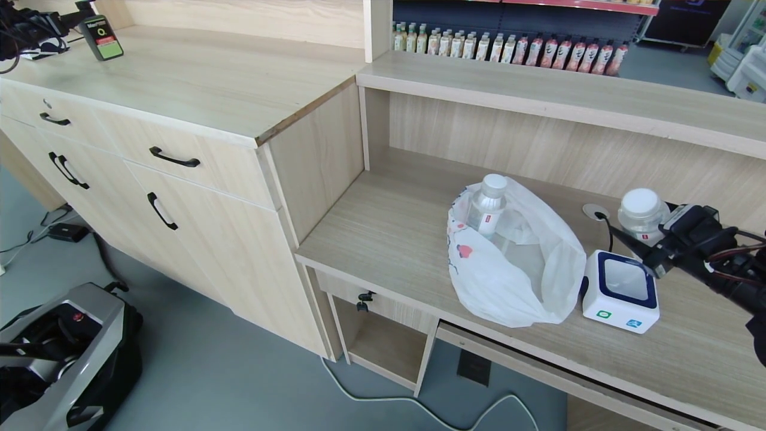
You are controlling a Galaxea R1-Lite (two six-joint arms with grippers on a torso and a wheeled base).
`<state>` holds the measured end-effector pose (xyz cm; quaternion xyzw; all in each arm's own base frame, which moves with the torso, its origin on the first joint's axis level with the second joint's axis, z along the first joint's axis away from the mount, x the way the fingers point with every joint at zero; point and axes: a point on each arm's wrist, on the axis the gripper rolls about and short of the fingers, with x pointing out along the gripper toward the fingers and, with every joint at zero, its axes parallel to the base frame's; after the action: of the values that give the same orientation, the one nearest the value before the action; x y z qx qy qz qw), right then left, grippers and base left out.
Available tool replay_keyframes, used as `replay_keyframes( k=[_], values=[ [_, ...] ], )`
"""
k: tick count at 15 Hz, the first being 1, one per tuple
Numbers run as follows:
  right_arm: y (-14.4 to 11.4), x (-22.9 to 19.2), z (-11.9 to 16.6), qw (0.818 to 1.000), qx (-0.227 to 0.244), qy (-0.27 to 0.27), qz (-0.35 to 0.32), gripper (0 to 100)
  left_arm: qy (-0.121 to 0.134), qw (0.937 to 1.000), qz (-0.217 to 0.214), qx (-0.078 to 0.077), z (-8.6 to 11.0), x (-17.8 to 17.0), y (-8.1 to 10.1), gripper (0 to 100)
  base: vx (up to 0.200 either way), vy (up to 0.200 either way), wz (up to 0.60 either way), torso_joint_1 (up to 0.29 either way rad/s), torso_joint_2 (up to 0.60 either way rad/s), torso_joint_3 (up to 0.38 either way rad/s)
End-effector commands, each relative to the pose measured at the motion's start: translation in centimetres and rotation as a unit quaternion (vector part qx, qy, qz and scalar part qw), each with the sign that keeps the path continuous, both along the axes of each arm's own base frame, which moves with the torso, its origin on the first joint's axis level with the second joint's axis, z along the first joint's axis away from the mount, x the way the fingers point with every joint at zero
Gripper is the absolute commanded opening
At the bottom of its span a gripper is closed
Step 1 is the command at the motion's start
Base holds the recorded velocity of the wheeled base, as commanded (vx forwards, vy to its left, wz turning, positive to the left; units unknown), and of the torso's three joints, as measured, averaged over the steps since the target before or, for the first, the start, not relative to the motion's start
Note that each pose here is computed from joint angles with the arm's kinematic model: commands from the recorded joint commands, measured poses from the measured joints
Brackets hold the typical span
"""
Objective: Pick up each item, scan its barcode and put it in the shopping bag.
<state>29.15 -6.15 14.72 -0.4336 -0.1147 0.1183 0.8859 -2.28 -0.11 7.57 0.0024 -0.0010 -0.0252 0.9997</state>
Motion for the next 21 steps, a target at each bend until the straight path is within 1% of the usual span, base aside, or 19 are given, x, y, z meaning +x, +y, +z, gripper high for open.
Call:
replay_keyframes(
  k=[1, 10, 13, 15, 17, 19, 20, 21],
  values=[
    [0.0, 0.1, -0.1, 1.000, 0.001, 0.001, 0.001, 0, -0.001, 1.0000, 0.000, 0.000, 0.0, 0.0, 0.0, 100, 0.000, 0.000, 0.00, 0.000, 0.00, 0.000],
    [0.2, 0.1, 0.5, 1.000, -0.001, -0.007, 0.003, 0, -0.001, 1.0000, 0.000, 0.000, 0.0, 0.0, 0.0, 100, 0.000, 0.000, 0.00, 0.000, 0.00, 0.000],
    [0.2, -0.2, 1.9, 1.000, 0.002, -0.029, 0.004, 0, -0.001, 1.0000, 0.000, 0.000, 0.0, 0.0, 0.0, 100, 0.000, 0.000, 0.00, 0.000, 0.00, 0.000],
    [0.5, -1.3, 4.5, 0.999, 0.021, -0.045, 0.005, 0, -0.001, 1.0000, 0.000, 0.000, 0.0, 0.0, 0.0, 100, 0.000, 0.000, 0.00, 0.000, 0.00, 0.000],
    [0.8, -2.8, 6.2, 0.999, 0.035, -0.034, 0.006, 0, -0.001, 1.0000, -0.001, 0.000, 0.0, 0.0, 0.0, 100, 0.000, 0.000, 0.00, 0.000, 0.00, 0.000],
    [1.3, -5.8, 8.8, 0.994, 0.106, -0.022, 0.008, 0, -0.001, 1.0000, -0.001, 0.000, 0.0, 0.0, 0.0, 100, 0.000, 0.000, 0.00, 0.000, 0.00, 0.000],
    [1.5, -6.6, 9.7, 0.991, 0.126, -0.033, 0.001, 0, -0.001, 1.0000, 0.000, 0.000, 0.0, 0.0, 0.0, 100, 0.000, 0.000, 0.00, 0.000, 0.00, 0.000],
    [1.6, -6.9, 9.9, 0.990, 0.135, -0.037, -0.004, 0, -0.001, 1.0000, 0.000, 0.000, 0.0, 0.0, 0.0, 100, 0.000, 0.000, 0.00, 0.000, 0.00, 0.000]
  ],
)
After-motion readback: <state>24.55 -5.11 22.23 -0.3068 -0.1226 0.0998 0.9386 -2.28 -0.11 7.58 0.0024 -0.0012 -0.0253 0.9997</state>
